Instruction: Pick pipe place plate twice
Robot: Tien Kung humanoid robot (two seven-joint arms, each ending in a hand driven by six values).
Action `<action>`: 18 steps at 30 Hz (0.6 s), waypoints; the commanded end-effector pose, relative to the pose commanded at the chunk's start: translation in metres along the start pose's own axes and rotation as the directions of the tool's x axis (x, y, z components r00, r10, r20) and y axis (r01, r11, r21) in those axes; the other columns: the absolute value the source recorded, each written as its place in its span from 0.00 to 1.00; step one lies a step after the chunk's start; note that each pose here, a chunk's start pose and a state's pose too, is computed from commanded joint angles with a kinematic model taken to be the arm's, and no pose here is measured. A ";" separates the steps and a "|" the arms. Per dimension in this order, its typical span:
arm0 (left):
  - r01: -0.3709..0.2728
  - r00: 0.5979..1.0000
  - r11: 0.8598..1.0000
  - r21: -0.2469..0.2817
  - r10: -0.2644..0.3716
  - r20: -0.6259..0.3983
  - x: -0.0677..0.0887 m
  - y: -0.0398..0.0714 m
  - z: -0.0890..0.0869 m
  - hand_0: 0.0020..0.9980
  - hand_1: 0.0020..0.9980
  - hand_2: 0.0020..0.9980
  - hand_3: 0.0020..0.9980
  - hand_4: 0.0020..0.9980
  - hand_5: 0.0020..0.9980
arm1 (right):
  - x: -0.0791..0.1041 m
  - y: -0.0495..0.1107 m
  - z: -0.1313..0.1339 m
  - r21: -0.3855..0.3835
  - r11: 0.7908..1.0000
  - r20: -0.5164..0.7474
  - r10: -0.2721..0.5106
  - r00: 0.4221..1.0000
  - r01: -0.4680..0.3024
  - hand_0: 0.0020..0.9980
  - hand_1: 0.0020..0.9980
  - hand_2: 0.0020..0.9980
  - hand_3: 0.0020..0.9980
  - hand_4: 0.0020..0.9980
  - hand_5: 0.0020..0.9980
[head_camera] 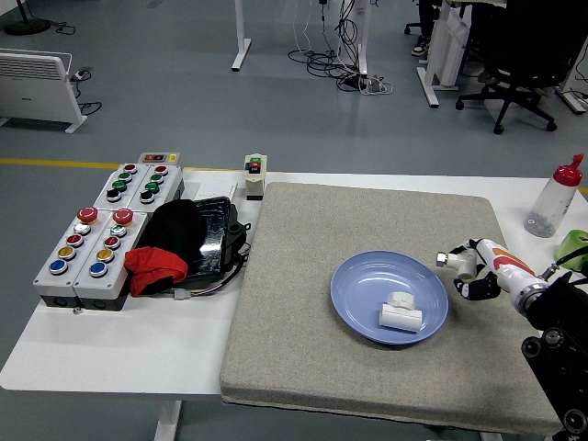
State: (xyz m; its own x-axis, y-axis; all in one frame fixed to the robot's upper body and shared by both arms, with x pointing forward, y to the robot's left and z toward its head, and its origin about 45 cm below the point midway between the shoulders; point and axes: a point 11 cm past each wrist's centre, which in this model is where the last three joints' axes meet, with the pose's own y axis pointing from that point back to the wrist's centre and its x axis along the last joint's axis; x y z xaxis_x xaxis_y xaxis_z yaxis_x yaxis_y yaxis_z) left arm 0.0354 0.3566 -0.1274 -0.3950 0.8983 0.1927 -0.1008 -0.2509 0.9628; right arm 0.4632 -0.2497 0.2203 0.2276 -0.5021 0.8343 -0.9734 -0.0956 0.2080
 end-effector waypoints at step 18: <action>0.002 1.000 1.000 -0.006 -0.002 -0.004 -0.002 0.000 0.003 0.69 0.67 0.69 0.61 0.25 1.00 | -0.050 -0.010 -0.071 0.119 0.984 -0.106 -0.121 0.987 0.133 0.73 0.73 0.82 0.80 0.54 0.15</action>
State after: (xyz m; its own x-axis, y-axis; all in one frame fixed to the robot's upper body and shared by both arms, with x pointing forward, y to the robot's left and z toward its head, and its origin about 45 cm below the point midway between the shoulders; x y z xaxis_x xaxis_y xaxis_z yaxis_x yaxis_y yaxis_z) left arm 0.0389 0.3562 -0.1270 -0.3985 0.8974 0.1897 -0.1072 -0.2510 0.9620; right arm 0.4635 -0.1626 0.2132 0.3450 -0.3926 0.8525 -0.9303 -0.2632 0.2553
